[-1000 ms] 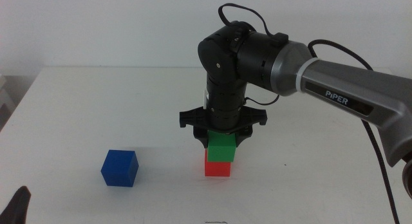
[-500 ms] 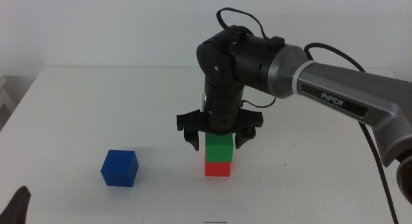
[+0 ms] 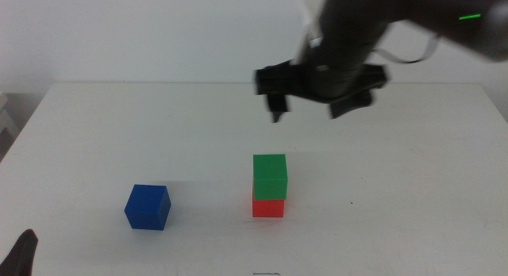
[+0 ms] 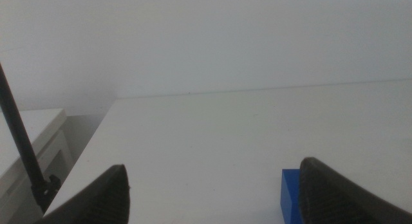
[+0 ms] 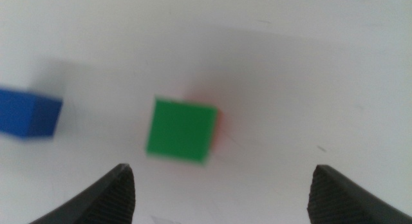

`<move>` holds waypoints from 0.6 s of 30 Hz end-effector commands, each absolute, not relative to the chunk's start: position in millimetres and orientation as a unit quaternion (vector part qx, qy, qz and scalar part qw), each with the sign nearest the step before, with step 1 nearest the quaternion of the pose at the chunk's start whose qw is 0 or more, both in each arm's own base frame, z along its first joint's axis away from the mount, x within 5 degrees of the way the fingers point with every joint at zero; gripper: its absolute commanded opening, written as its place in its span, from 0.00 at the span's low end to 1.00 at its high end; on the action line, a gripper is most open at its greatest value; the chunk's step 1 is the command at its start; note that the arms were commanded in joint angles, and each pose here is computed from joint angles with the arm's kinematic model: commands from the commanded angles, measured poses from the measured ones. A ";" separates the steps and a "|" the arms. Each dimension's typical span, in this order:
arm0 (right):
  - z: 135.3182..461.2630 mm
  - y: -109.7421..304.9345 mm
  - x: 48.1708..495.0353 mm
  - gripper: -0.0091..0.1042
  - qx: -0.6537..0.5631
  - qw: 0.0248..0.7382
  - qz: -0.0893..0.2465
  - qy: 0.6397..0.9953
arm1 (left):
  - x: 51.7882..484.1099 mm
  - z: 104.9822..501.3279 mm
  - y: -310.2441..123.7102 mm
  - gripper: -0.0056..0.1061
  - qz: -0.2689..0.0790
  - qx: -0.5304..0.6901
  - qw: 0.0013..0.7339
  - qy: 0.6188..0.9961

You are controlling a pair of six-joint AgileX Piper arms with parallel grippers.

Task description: Stack red cubes first, then green, then blue cubes in a specific spot.

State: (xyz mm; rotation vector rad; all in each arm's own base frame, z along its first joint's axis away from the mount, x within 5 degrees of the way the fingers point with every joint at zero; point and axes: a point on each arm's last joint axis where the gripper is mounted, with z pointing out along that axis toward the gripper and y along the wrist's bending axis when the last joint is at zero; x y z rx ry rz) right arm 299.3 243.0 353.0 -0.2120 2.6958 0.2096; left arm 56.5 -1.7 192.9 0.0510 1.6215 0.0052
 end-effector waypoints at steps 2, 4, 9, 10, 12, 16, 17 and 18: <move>400.0 198.2 259.7 0.79 -0.115 0.272 0.086 0.952 | 54.9 202.3 -1.4 0.83 -0.005 0.013 0.724 0.689; 403.4 178.1 241.7 0.79 -0.131 0.291 0.099 0.942 | 54.9 202.3 -1.4 0.83 -0.005 0.013 0.724 0.689; 409.7 126.3 186.5 0.79 -0.178 0.382 0.130 0.897 | 54.9 202.3 -1.4 0.83 -0.005 0.013 0.724 0.689; 411.6 116.4 175.0 0.79 -0.185 0.404 0.135 0.886 | 54.9 202.3 -1.4 0.83 -0.005 0.013 0.724 0.689; 407.9 101.0 154.4 0.79 -0.199 0.435 0.142 0.866 | 54.9 202.3 -1.4 0.83 -0.005 0.013 0.724 0.689; 397.3 84.5 127.2 0.79 -0.247 0.467 0.141 0.837 | 54.9 202.3 -1.4 0.83 -0.005 0.013 0.724 0.689; 395.8 83.5 124.0 0.79 -0.263 0.471 0.138 0.830 | 54.9 202.3 -1.4 0.83 -0.005 0.013 0.724 0.689; 393.8 82.8 121.8 0.79 -0.285 0.474 0.130 0.823 | 54.9 202.3 -1.4 0.83 -0.005 0.013 0.724 0.689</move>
